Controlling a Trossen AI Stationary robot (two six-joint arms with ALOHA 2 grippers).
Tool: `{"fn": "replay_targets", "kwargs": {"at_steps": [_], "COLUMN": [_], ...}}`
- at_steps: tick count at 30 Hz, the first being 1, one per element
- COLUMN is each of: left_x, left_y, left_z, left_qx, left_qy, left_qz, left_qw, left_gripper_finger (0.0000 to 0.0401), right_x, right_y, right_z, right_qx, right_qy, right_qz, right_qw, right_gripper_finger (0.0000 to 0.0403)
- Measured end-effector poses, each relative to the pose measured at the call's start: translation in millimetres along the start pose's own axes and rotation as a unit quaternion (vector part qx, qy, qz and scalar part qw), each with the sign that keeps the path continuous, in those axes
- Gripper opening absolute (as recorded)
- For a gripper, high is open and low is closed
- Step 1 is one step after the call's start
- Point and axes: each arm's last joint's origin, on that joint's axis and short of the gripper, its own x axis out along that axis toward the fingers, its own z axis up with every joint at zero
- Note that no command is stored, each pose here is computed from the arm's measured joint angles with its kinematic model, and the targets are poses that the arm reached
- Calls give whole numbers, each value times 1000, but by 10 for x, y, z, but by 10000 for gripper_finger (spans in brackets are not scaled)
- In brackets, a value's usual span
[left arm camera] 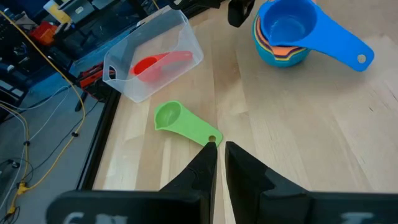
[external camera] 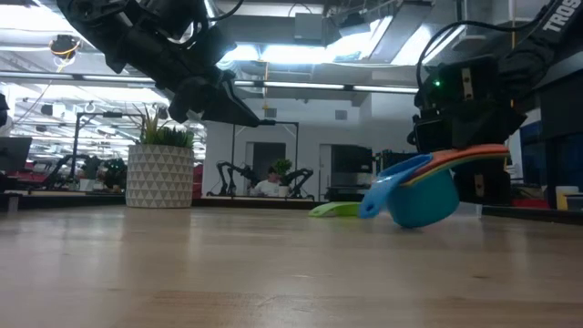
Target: Nest measuring cups in basket
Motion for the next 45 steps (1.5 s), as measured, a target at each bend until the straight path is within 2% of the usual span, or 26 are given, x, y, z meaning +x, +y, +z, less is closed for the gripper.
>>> {"fn": "replay_targets", "kwargs": {"at_steps": [6,14,22,30,39,45], "left_x": [0,0,0,0,0,0], "left_y": [0,0,0,-1,-1,0], "left_z": [0,0,0,0,0,0], "left_qx": [0,0,0,0,0,0], "left_qy": [0,0,0,0,0,0], "left_qz": [0,0,0,0,0,0], "left_qw": [1000,1000,1000,1000,1000,1000], "left_gripper_finger": [27,27,27,27,27,27], "right_x": [0,-41,-116,-235,-305,-305], "right_y": [-1,-32,-115,-185,-268,-264], "right_z": [2,-11,-66,-30,-129,-137], "right_qx": [-2,-43,-20,-21,46,65], "right_qy": [-2,9,24,-5,11,16], "right_qz": [-3,9,7,0,-16,-7], "right_qw": [1000,999,999,1000,999,998], "right_gripper_finger": [113,114,114,114,114,114]}}
